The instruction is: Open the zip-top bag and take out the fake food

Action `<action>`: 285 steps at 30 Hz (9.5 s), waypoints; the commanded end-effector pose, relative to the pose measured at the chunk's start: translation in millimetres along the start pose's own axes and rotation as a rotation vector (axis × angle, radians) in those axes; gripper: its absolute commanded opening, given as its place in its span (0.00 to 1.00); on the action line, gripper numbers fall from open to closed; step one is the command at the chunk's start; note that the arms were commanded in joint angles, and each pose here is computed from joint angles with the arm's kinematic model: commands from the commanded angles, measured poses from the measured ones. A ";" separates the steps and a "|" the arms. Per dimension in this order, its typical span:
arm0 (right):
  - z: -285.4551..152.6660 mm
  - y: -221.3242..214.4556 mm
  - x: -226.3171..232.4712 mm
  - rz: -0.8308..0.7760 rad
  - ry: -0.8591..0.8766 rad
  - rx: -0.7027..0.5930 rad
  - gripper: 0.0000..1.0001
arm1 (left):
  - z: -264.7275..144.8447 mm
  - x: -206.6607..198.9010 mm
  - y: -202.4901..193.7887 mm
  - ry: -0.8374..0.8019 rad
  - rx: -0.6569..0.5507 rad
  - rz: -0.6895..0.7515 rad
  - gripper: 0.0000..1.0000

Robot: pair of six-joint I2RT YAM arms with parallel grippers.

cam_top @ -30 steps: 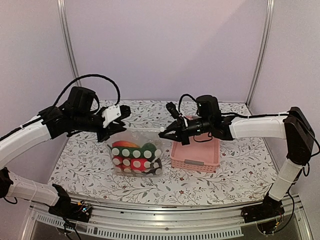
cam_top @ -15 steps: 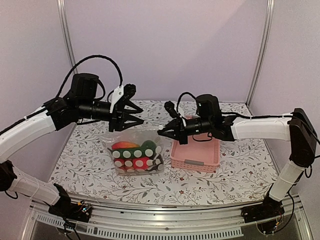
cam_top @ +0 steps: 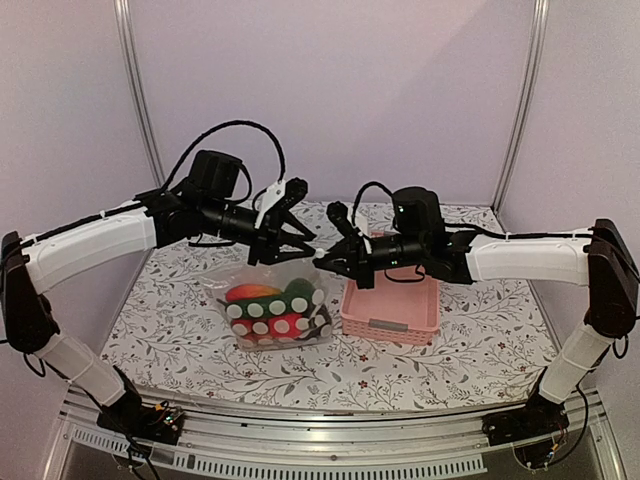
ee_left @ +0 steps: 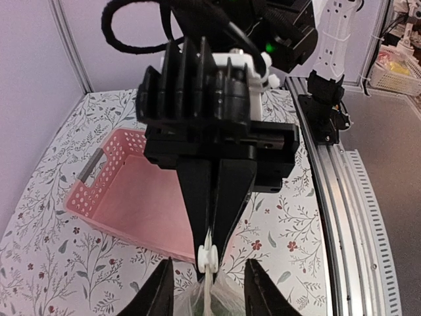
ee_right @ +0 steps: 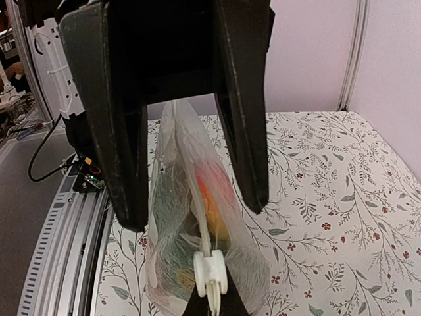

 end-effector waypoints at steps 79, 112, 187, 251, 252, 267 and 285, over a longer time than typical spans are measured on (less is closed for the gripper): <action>-12.3 -12.8 -119.5 0.039 -0.286 -0.146 0.00 | -124.8 -46.7 -105.5 0.657 0.184 -0.531 0.13; -7.3 -4.2 -85.3 -0.055 -0.071 -0.127 0.00 | -31.5 40.3 -20.0 0.569 0.330 -0.539 0.56; 51.9 -58.2 -68.7 1.143 0.094 0.140 0.44 | 2.5 33.5 -59.7 0.631 -0.046 -1.005 0.00; 81.7 -89.8 -71.3 1.289 -0.050 0.197 0.17 | 0.7 19.0 -64.7 0.609 -0.048 -0.963 0.00; 81.3 -87.1 -71.4 1.283 -0.049 0.191 0.14 | 0.8 19.2 -65.5 0.612 -0.048 -0.964 0.00; 33.9 -53.2 -60.9 1.203 -0.149 0.270 0.00 | 7.0 20.4 -82.7 0.636 0.000 -0.984 0.00; -4.8 -77.6 -57.3 1.035 -0.301 0.567 0.12 | 16.5 7.3 -84.9 0.605 0.054 -0.942 0.00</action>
Point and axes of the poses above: each gripper's point midway between its finger pads, its own z axis out along the fingers, its own x axis along the line the jaws close on, y = z × x, the point moved 10 cm from there along -z, back along the fingers, and after that the axes turned 7 degrees about -z, right-handed, at the moved point
